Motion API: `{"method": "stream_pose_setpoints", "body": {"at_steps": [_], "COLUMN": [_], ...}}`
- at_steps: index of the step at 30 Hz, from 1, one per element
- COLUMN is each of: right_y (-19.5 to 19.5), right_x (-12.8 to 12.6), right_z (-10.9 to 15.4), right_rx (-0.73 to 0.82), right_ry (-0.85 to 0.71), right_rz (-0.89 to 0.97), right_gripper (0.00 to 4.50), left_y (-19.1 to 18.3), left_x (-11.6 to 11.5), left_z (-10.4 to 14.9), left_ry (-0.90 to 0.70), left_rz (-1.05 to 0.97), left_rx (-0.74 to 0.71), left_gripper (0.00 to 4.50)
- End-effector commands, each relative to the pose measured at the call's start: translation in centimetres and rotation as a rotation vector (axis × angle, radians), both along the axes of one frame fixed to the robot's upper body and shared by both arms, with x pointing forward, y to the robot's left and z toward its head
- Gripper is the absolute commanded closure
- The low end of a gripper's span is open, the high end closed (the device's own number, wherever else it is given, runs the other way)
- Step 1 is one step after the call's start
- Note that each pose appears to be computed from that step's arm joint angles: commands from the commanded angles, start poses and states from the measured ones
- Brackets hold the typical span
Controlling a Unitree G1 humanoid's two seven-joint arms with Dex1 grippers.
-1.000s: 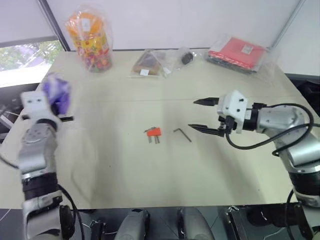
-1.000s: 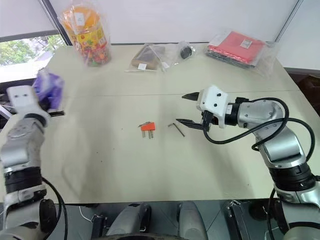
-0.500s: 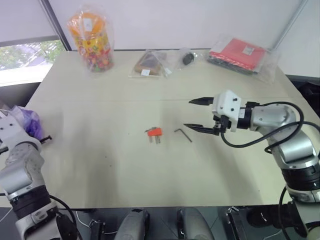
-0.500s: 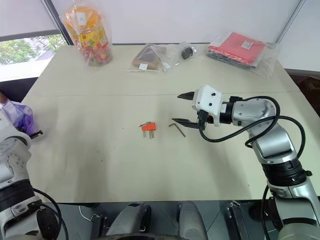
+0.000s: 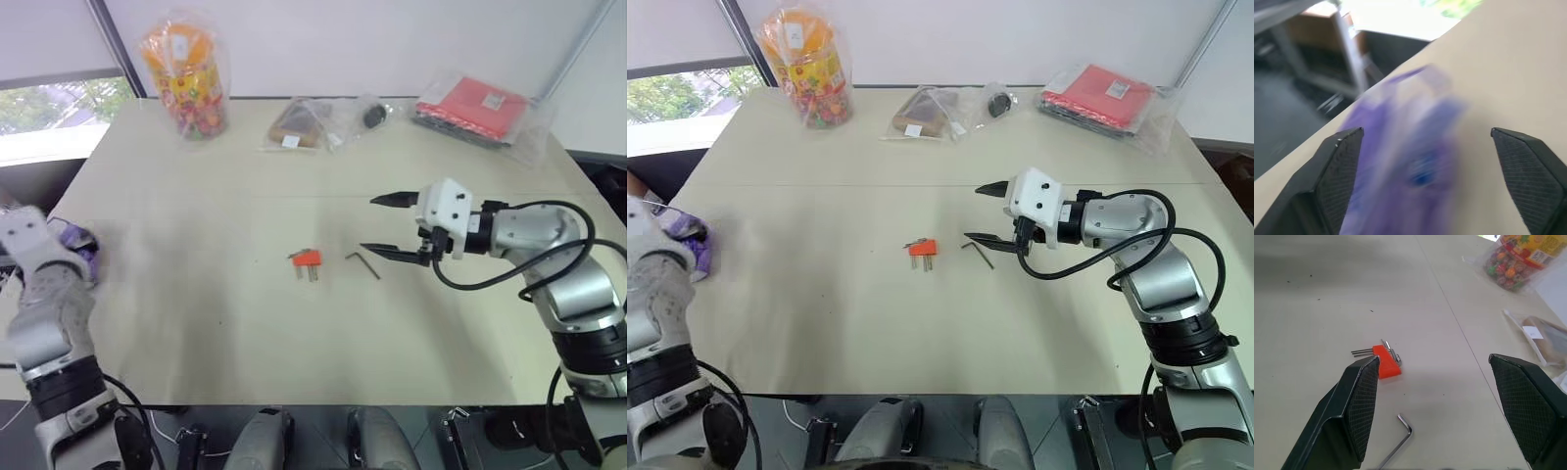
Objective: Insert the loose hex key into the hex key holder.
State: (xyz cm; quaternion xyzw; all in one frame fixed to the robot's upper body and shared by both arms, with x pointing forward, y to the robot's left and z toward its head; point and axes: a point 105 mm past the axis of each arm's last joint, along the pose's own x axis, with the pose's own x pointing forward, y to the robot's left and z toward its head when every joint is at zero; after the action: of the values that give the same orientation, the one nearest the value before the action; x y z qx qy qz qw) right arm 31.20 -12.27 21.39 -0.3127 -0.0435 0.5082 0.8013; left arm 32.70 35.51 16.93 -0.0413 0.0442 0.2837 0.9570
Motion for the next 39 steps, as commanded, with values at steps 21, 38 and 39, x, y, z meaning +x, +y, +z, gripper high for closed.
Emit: {"method": "stream_pose_setpoints", "body": {"at_steps": [21,38,39], "right_y": [5.5,8.1,8.1], "right_x": [6.4,6.5,6.6], "right_z": [-6.7,-8.7,-8.8], "right_rx": [-0.160,-0.219,-0.221], "right_ry": [0.072,0.101,0.112], "right_rz": [0.184,0.288,0.289], "right_gripper": [0.78,0.78,0.78], "left_y": [-14.3,-15.8,-15.7], "left_x": [2.5,-1.6,-1.7], "left_z": [-0.8,0.1,0.1], "left_ry": [0.303,0.289,0.292], "left_rz": [-1.099,-1.407,-1.409], "left_rx": [0.092,0.163,0.170], "left_gripper": [0.09,0.09,0.09]}}
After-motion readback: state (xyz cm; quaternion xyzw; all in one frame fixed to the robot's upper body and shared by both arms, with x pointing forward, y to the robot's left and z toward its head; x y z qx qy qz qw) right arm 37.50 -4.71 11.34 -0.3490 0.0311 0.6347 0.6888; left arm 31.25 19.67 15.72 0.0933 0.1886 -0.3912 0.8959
